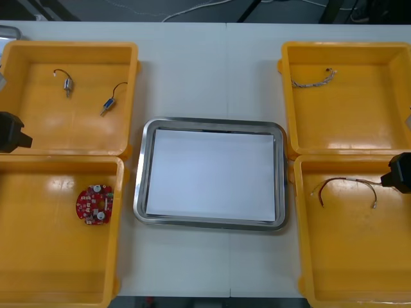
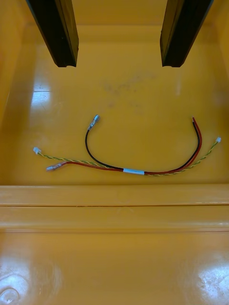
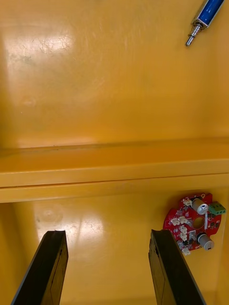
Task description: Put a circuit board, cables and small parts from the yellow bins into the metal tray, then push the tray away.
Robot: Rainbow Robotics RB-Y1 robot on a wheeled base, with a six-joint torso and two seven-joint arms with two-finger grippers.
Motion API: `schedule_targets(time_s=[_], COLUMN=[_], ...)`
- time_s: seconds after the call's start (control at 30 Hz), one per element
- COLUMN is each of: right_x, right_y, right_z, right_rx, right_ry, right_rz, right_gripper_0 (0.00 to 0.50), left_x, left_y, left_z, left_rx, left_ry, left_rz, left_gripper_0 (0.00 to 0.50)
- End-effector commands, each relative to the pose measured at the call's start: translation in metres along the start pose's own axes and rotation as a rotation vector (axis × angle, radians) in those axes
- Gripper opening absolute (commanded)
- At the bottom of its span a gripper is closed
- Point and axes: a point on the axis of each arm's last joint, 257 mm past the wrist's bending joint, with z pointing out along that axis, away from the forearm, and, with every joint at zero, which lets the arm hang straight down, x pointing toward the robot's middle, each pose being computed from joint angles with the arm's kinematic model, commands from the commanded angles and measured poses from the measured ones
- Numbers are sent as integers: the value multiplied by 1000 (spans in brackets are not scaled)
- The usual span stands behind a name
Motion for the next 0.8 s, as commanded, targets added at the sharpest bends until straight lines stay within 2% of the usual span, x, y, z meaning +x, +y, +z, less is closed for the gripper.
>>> schedule_targets(time_s=[0.03, 0.8], right_x=[-5, -5], right_y=[0, 0], right_z=[-7, -7], right_rx=[0, 0], right_ry=[-37, -37], right_rz=[-14, -14], right_gripper_0=[500, 500], left_x=[-2, -2], left_y=[3, 3], left_z=[-7, -7], left_rx=[-10, -10], left_ry=[-23, -23], left_rz=[-45, -45], left_gripper_0=[500, 500])
